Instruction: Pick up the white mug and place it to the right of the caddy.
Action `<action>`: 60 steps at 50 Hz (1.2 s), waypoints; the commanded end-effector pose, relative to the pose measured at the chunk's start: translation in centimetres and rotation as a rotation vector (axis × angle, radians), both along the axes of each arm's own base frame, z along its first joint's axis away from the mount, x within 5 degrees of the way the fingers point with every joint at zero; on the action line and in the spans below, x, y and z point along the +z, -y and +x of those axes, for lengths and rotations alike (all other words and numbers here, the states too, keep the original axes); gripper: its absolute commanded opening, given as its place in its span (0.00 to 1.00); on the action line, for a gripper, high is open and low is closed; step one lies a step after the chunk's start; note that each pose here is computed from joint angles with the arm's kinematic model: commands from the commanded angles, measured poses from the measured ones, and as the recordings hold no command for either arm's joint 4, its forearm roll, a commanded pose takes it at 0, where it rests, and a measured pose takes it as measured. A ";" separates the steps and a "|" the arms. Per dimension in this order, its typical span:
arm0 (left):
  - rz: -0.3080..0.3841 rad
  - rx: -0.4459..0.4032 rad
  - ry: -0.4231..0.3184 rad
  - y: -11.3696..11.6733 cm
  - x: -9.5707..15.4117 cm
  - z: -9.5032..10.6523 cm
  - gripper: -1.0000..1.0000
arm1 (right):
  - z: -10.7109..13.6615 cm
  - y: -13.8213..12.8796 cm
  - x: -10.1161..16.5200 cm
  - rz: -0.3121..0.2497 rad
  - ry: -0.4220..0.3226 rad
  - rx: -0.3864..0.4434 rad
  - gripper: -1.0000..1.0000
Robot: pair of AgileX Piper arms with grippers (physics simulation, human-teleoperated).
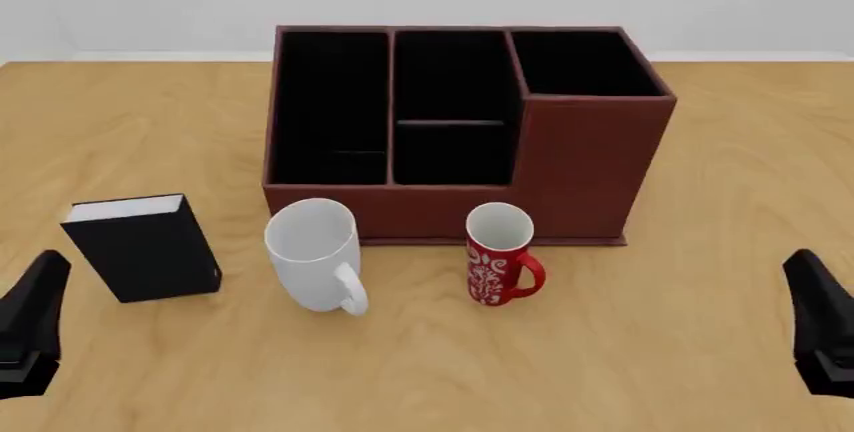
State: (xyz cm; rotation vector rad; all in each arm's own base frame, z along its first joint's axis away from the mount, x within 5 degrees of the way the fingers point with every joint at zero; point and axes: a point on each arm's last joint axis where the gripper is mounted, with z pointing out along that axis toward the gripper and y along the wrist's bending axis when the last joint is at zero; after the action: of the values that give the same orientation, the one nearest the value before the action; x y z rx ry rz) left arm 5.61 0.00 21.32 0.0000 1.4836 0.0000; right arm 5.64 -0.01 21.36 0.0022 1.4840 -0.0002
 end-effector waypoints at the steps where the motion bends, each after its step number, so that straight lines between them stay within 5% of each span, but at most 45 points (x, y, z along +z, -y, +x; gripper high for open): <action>1: 0.000 0.000 0.000 0.0 0.0 0.0 1.00 | 0.1 0.1 0.2 0.011 0.000 -0.011 1.00; 23: 0.000 0.000 0.000 0.0 0.0 0.0 1.00 | -0.2 -0.1 1.2 -0.008 0.005 0.018 1.00; 38: 0.000 0.000 0.000 0.0 0.0 0.0 1.00 | -1.5 -0.3 5.6 -0.009 0.071 0.078 1.00; 60: 0.000 0.000 0.000 0.0 0.0 0.0 1.00 | -3.9 -0.4 13.3 -0.098 0.180 0.183 1.00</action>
State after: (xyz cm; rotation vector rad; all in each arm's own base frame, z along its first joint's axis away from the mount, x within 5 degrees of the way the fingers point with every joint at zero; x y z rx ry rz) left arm 5.61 0.00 21.32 0.0000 1.4836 0.0000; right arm 2.54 0.40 31.78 -0.1627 1.3435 0.0634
